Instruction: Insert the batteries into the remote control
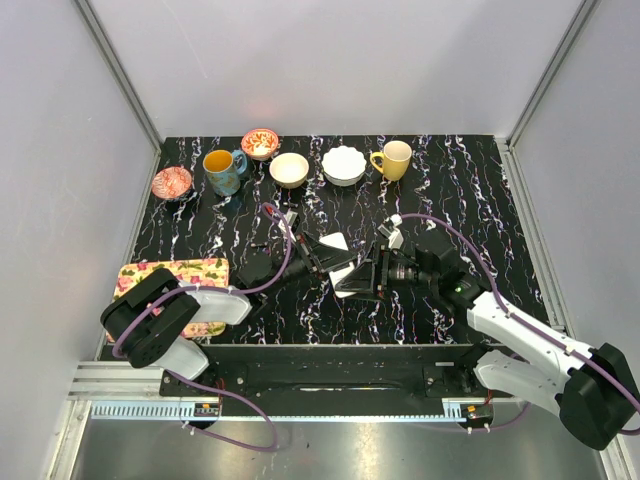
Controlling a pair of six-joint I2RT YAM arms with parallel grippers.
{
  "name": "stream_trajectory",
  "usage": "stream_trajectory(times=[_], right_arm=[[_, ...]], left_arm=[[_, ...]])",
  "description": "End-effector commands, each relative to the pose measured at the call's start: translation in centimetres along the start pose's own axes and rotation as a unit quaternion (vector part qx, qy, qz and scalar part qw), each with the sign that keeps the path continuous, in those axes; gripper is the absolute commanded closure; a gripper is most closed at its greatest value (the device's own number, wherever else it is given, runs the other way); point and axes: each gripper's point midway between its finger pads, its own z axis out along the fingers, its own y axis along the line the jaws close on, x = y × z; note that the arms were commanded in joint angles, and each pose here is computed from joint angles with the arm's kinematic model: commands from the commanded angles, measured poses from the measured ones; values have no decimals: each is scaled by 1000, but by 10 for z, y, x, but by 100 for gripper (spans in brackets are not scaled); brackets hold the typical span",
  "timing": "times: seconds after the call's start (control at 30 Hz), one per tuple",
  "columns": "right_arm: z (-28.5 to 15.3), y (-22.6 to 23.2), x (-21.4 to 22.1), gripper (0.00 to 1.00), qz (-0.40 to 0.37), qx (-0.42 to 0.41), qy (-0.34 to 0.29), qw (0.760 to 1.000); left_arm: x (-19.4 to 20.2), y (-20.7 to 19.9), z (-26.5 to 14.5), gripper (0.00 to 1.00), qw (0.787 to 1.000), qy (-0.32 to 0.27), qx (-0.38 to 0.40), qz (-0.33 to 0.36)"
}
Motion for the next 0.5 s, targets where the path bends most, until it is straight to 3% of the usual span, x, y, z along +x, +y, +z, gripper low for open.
stream_trajectory(times=[0.0, 0.47], right_arm=[[-3, 4, -5, 38, -4, -6, -16, 1000], [-2, 1, -13, 46, 9, -14, -33, 999]], left_arm=[[-8, -65, -8, 100, 990, -26, 127, 47], [-5, -69, -10, 100, 990, -18, 136, 39]])
